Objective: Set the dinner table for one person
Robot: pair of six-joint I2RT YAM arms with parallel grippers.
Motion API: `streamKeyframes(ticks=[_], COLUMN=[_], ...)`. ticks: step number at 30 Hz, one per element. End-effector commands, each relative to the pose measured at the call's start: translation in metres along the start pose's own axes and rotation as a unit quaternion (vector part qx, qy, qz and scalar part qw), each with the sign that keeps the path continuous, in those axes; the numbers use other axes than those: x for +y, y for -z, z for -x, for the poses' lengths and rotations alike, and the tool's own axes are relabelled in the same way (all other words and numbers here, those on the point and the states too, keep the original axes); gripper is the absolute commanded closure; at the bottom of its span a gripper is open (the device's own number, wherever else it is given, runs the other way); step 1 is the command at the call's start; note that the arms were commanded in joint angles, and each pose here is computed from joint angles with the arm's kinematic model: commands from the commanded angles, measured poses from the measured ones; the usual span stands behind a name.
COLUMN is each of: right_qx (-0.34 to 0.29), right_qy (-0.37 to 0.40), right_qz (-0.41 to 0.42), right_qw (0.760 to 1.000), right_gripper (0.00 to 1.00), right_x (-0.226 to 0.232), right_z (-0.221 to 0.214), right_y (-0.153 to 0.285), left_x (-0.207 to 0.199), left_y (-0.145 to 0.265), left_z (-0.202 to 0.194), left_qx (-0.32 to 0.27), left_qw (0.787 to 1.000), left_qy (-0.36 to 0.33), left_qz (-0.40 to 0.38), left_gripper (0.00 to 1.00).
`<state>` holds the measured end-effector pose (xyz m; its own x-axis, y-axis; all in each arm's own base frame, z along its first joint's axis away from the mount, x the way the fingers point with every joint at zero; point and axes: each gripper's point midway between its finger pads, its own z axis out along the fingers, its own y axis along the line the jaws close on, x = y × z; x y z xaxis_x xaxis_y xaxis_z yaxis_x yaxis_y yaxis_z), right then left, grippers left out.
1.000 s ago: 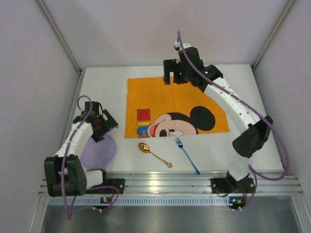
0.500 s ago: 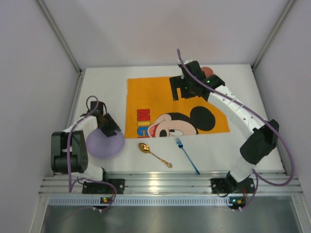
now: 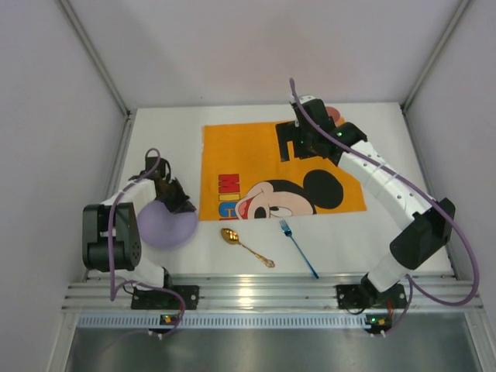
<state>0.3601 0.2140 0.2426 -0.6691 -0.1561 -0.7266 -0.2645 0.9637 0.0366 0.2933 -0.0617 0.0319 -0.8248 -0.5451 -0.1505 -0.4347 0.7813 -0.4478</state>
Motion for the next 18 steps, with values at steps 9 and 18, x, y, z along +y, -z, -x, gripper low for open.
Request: streamKeyframes(ticks=[9,18], right_qx=[-0.030,-0.023], right_qy=[-0.027,-0.032], right_qz=[-0.001,-0.001], right_qw=[0.999,0.999], right_gripper=[0.04,0.04], right_x=[-0.006,-0.005], right_z=[0.008,0.003], right_y=[0.022,0.018], left_x=[-0.034,-0.135], left_y=[0.072,0.054], left_z=[0.069,0.063], left_qx=[-0.093,-0.082], left_qw=[0.991,0.973], left_qy=[-0.091,-0.215], left_qz=[0.040,-0.002], left_gripper=[1.00,1.00])
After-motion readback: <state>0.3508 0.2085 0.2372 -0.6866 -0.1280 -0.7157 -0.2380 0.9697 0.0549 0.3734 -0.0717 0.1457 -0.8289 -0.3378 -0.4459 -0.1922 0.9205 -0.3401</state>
